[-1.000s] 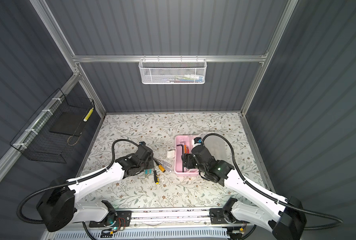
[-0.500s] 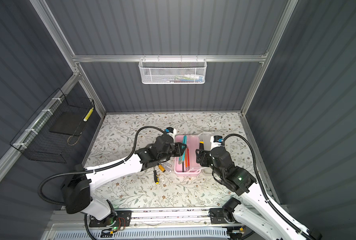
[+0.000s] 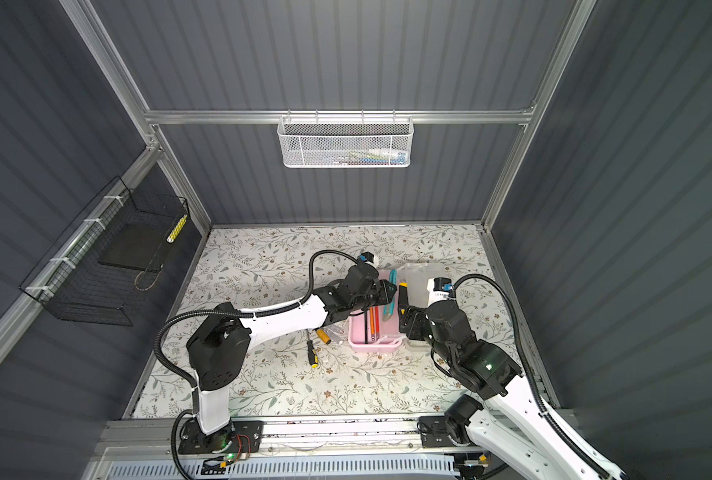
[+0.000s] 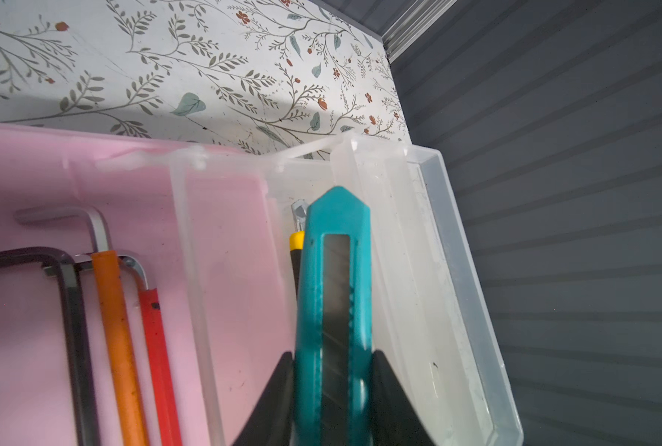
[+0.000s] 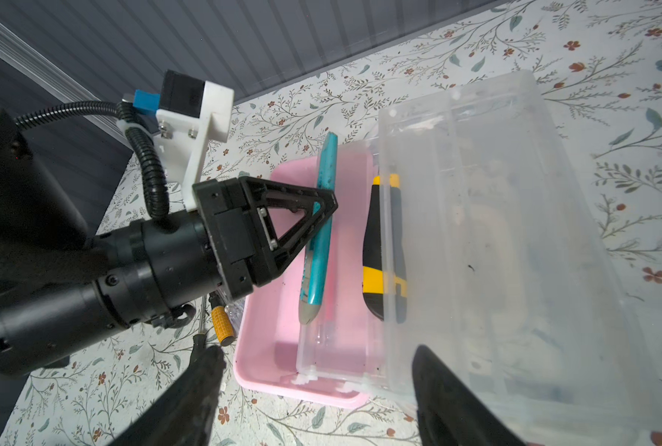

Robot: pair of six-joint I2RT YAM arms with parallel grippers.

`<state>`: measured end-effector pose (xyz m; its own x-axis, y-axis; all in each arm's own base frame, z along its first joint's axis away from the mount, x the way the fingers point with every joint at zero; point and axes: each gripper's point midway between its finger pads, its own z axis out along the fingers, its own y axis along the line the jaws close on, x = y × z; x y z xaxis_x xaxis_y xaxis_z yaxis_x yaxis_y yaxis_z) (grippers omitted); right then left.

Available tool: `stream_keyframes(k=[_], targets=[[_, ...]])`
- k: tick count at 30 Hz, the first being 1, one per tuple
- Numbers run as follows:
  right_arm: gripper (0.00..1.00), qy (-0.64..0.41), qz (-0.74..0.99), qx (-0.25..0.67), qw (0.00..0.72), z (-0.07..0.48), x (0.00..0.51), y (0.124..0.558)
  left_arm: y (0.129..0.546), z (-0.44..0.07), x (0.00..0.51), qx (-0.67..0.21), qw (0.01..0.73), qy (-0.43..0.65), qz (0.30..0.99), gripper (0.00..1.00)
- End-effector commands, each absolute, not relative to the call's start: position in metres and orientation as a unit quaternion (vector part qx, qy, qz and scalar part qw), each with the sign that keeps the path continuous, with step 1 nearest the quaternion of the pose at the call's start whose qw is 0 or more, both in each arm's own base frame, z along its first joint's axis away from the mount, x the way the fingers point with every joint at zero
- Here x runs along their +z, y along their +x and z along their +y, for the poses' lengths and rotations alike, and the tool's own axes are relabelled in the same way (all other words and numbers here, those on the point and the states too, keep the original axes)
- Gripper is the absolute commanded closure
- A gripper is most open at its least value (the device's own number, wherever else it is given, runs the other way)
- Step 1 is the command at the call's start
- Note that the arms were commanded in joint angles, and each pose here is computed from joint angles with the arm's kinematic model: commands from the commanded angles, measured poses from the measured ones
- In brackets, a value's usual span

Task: Pack the tool kit
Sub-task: 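Carry the teal box cutter with the left gripper into the pink box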

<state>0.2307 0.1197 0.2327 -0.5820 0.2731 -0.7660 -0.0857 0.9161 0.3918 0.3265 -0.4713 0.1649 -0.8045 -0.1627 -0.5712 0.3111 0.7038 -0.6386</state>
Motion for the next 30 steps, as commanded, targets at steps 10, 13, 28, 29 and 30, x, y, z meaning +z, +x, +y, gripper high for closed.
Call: stream_keyframes(k=[10, 13, 28, 29, 30], targets=[[0.23, 0.066, 0.876, 0.177, 0.445, 0.11, 0.213, 0.228, 0.342, -0.477, 0.152, -0.33, 0.311, 0.016, 0.891, 0.73], [0.22, 0.064, 0.877, 0.176, 0.443, 0.11, 0.212, 0.227, 0.343, -0.476, 0.146, -0.321, 0.312, 0.011, 0.894, 0.67], [0.22, 0.05, 0.874, 0.183, 0.448, 0.114, 0.221, 0.228, 0.343, -0.473, 0.157, -0.301, 0.333, 0.044, 0.892, 0.58], [0.22, 0.047, 0.875, 0.182, 0.447, 0.116, 0.221, 0.229, 0.343, -0.469, 0.164, -0.299, 0.342, 0.049, 0.889, 0.56], [0.22, 0.043, 0.877, 0.18, 0.444, 0.117, 0.22, 0.23, 0.342, -0.465, 0.172, -0.3, 0.354, 0.054, 0.884, 0.54]])
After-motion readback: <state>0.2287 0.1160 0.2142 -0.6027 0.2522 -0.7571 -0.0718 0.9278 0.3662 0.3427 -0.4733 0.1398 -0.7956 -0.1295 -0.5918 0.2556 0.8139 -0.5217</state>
